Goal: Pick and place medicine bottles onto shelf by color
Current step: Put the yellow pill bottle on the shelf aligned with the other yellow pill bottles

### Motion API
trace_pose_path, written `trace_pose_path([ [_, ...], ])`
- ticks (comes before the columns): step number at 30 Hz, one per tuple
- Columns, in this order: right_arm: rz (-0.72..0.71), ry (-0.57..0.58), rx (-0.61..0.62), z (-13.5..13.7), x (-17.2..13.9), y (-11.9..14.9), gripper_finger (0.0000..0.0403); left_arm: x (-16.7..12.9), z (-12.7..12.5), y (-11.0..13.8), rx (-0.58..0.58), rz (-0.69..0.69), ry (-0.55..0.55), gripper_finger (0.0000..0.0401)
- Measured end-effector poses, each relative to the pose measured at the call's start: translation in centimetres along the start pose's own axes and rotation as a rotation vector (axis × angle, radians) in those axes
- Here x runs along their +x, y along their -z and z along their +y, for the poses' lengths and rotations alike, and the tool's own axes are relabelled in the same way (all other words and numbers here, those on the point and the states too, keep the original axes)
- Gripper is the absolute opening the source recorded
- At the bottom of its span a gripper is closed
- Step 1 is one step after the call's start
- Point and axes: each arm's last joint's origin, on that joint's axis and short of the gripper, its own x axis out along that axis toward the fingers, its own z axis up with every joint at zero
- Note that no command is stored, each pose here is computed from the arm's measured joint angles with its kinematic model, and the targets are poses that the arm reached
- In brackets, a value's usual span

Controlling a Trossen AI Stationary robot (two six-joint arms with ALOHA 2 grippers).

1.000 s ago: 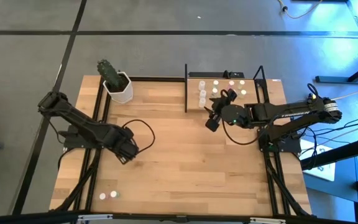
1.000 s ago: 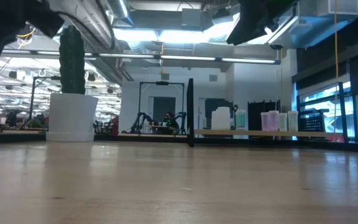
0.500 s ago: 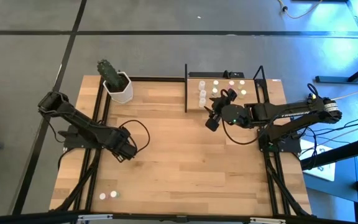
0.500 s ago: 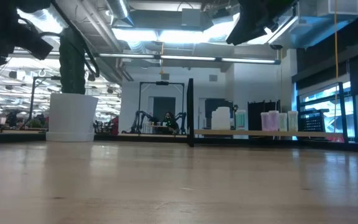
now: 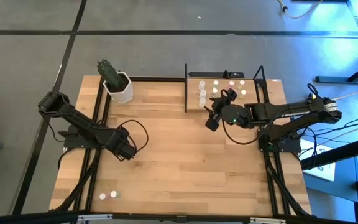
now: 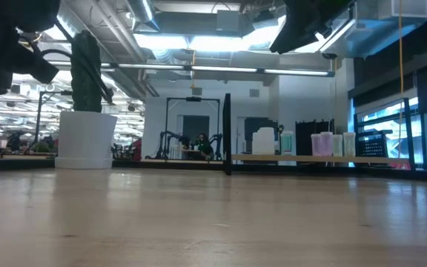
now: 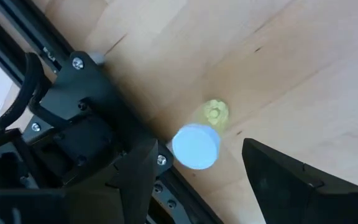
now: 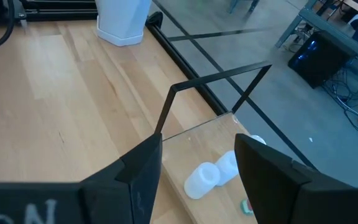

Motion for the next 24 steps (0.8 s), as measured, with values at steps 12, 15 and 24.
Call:
trace_pose_path([
  [12, 0.001, -0.001, 0.000, 0.0, 0.0, 0.0, 0.0204, 1.4, 0.0, 0.1, -0.026, -0.001, 0.002, 0.0228],
  [15, 0.000, -0.002, 0.001, 0.0, 0.0, 0.0, 0.0204, 1.4, -0.1, 0.1, -0.025, -0.003, 0.009, 0.0228],
  [24, 0.001, -0.002, 0.002, 0.0, 0.0, 0.0, 0.0204, 2.0, -0.3, 0.1, -0.028, -0.008, 0.041, 0.0228],
])
